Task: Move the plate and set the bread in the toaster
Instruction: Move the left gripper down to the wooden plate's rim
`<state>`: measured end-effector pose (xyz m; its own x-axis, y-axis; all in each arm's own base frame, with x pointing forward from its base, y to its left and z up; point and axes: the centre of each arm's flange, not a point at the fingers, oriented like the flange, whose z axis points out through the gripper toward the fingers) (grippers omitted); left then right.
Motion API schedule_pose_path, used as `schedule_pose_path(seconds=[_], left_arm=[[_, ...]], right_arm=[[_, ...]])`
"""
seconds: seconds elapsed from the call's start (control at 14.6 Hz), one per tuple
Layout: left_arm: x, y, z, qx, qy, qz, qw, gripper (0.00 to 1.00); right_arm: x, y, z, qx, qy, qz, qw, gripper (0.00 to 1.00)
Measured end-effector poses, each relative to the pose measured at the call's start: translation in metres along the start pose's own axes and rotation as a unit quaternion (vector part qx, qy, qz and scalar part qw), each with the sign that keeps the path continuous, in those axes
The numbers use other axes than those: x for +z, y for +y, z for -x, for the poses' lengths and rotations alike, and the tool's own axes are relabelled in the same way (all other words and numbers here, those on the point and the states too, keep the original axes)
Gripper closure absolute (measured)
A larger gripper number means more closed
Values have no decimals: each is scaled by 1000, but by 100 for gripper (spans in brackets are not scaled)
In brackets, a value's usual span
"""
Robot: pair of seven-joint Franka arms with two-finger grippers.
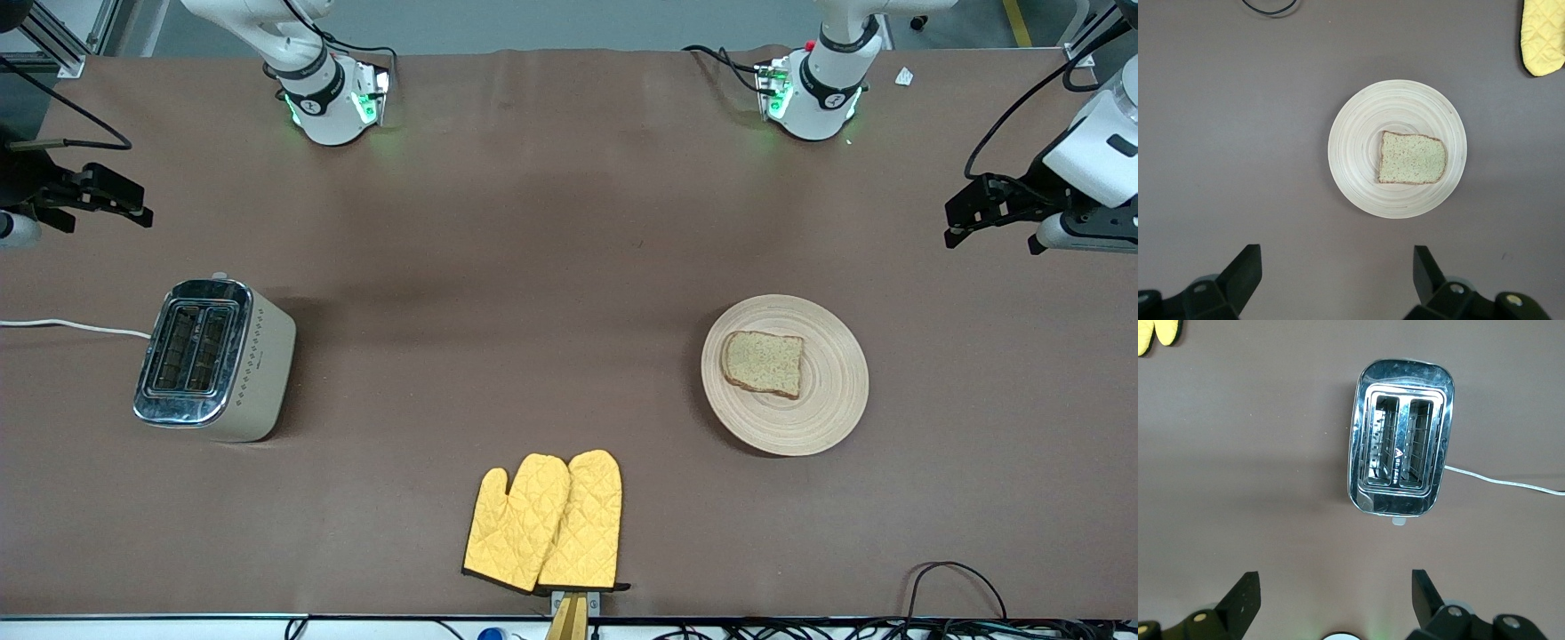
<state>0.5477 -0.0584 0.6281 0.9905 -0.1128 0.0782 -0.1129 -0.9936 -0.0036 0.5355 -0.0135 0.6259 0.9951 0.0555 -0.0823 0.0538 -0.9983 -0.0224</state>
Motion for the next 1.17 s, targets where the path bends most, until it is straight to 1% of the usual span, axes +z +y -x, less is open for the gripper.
schedule_pose_path(seconds=[0.41,0.55,0.69,0.76,0.89,1.17], left_arm=[[7,-2,-4,-2,-5,0,1000,0],[21,-4,-10,-3,-18,-1,1000,0],[48,-22,-17,-19,-47,1,999,0],[65,-38,-21,-28,-62,11,998,0],[98,-63,-28,-42,-86,48,994,0],[165,-77,-43,-72,-125,124,982,0]], right_arm=[[0,0,0,0,0,0,1000,0],[0,0,0,0,0,0,1000,0],[0,0,0,0,0,0,1000,0],[0,1,0,0,0,0,1000,0],[0,2,0,1,0,0,1000,0],[-3,7,0,6,6,0,1000,0]])
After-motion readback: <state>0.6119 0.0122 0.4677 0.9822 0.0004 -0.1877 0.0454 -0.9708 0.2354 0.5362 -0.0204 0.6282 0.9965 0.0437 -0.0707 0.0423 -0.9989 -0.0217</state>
